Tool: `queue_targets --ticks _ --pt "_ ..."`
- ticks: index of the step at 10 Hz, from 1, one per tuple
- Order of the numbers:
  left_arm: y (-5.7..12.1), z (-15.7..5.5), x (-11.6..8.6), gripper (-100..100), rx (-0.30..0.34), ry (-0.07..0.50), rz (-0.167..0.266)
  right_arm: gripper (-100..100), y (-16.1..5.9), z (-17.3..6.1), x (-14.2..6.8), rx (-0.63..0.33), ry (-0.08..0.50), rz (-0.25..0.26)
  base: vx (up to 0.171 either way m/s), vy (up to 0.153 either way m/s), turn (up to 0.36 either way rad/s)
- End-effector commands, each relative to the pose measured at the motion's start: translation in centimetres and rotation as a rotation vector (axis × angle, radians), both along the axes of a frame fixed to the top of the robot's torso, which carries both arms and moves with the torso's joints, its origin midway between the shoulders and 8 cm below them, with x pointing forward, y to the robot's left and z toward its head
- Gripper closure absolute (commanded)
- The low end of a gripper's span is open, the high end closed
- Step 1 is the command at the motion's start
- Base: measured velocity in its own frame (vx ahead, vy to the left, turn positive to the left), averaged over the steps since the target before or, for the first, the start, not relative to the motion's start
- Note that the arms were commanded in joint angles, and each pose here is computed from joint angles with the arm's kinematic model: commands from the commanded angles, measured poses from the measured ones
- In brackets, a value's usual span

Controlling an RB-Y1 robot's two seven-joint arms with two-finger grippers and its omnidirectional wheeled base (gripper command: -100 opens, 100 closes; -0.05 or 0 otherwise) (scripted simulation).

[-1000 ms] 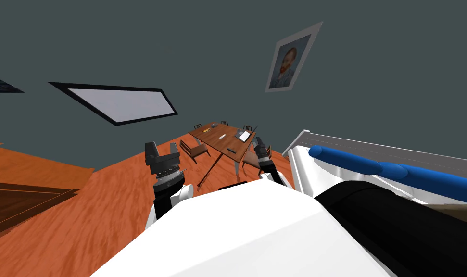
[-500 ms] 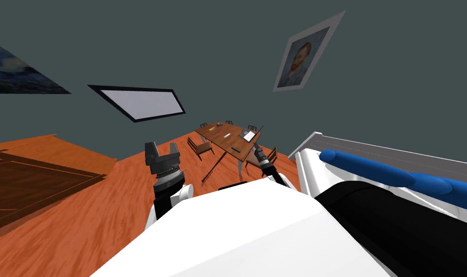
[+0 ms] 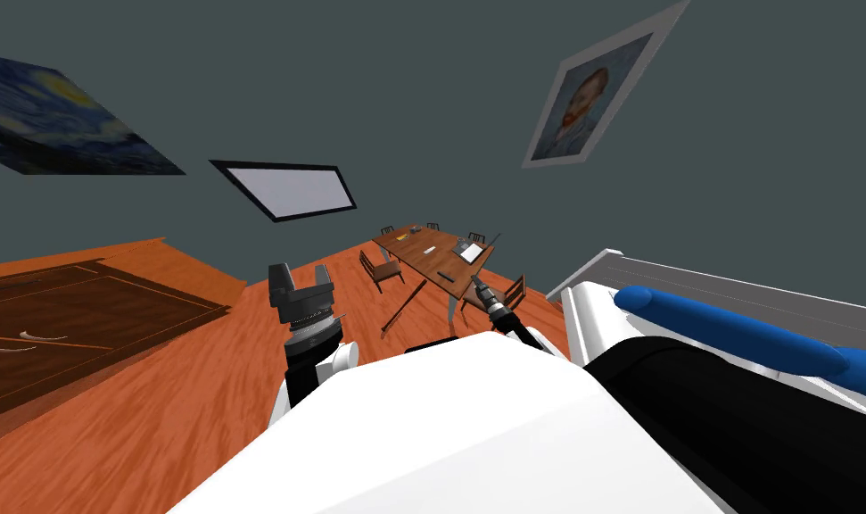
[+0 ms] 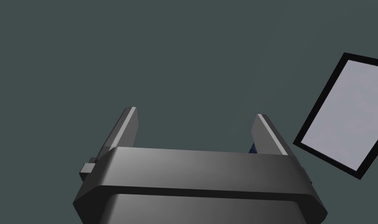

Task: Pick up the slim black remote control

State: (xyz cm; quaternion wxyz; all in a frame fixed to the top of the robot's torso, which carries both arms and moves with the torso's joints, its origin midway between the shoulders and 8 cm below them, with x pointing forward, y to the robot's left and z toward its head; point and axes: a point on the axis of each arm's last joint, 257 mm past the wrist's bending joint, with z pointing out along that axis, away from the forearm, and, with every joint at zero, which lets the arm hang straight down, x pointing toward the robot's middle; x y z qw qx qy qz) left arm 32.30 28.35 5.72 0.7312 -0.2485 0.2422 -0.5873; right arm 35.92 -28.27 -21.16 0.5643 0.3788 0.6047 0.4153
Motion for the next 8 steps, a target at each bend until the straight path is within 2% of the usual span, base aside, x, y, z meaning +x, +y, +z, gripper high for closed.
queue_targets --ticks 1,2,4,5,6,7,8 --pt "0.0 0.0 0.0 0 0.0 0.0 0.0 -100 -0.2 -2.9 -1.3 -0.05 0.092 0.004 -0.016 0.07 0.17" --pt "0.0 0.0 0.0 0 0.0 0.0 0.0 -100 -0.2 -2.9 -1.3 -0.05 0.092 0.004 -0.005 0.047 0.069" --pt "0.0 0.0 0.0 0 0.0 0.0 0.0 -100 -1.4 -7.0 -3.4 -0.127 0.224 0.018 0.002 0.071 0.203" --pt "0.0 0.0 0.0 0 0.0 0.0 0.0 -100 -1.5 -7.3 -3.5 -0.129 0.239 0.015 0.004 0.065 0.079" --pt "0.0 0.0 0.0 0 0.0 0.0 0.0 -100 -2.2 -9.4 -4.7 -0.168 0.311 0.024 0.01 0.066 0.211" --pt "0.0 0.0 0.0 0 0.0 0.0 0.0 -100 -2.2 -9.4 -4.7 -0.169 0.312 0.024 0.002 0.045 0.084" --pt "0.0 0.0 0.0 0 0.0 0.0 0.0 -100 -2.9 -11.4 -6.1 -0.208 0.382 0.035 0.007 0.052 0.128"
